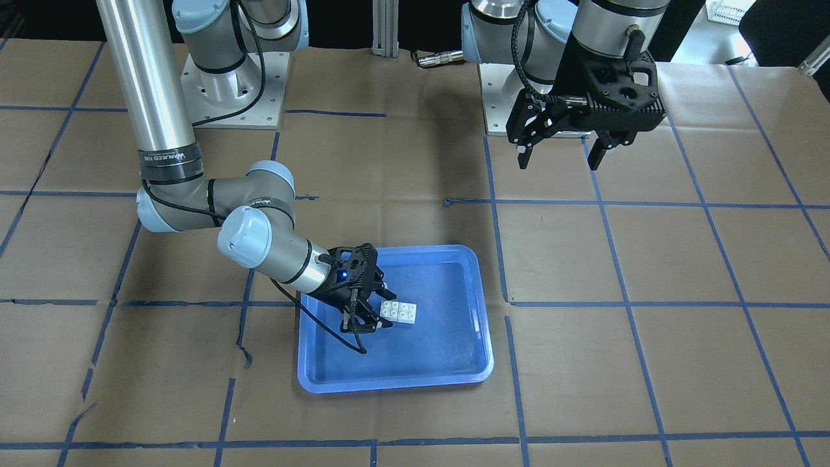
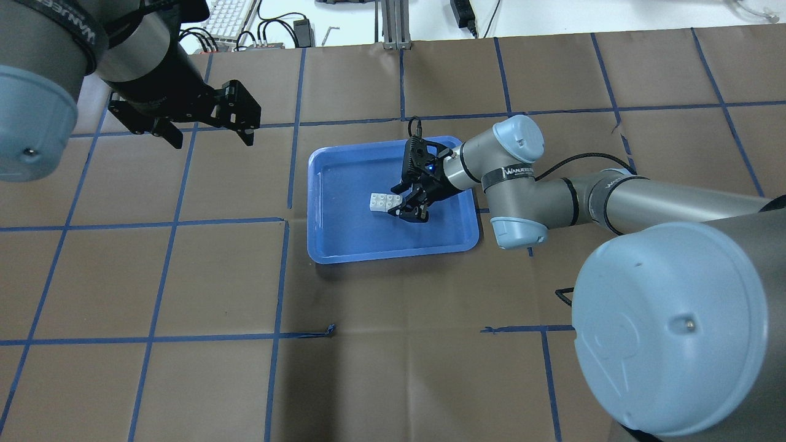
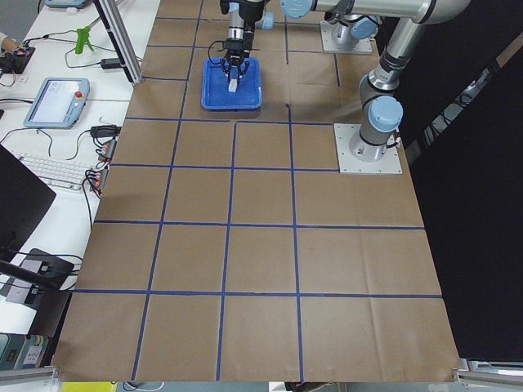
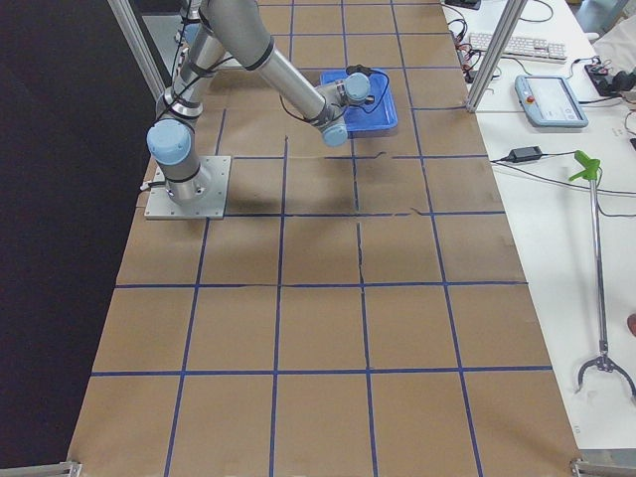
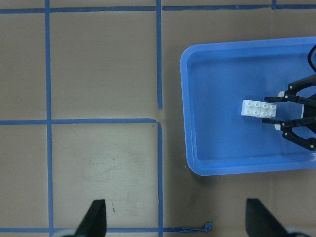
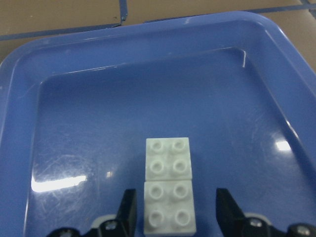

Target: Assemble white blocks and place on blue tray

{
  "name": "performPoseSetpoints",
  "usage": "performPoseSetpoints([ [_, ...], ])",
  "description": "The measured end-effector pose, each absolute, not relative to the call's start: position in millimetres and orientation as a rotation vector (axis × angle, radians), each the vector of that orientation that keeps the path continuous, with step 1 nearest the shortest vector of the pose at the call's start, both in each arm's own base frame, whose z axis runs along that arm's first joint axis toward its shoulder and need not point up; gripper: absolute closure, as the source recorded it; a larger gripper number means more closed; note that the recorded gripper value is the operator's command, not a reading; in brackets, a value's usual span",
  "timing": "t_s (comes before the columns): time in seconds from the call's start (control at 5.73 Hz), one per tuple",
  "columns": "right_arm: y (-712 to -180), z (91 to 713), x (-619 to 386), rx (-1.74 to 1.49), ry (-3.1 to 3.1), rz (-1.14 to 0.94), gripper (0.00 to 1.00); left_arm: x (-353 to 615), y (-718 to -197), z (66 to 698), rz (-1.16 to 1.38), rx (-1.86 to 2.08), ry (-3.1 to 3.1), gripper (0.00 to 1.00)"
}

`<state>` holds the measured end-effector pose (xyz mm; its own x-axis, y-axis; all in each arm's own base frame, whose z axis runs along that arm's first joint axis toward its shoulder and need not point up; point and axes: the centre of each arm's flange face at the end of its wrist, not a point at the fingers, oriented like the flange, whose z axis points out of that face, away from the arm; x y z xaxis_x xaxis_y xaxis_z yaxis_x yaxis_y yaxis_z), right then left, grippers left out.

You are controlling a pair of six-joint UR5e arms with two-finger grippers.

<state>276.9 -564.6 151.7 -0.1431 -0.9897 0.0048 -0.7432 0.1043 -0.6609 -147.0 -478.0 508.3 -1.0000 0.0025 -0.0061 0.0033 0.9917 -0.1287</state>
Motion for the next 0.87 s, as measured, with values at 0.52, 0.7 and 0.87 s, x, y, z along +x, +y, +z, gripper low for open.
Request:
performPoseSetpoints([
  [0.52,-616,235,247,-1.608,2.101,-0.685,0.00,-147,-476,509,-0.203,0.005,3.128,0.01],
  [0.7,-622,269,224,-1.569,2.195,-0.550,0.00,-147,-475,509,-0.202,0.006,3.128,0.01],
  [0.87,-616,294,197,-1.514,2.306,-0.383,0.00,-147,-475,509,-0.201,0.007,3.128,0.01],
])
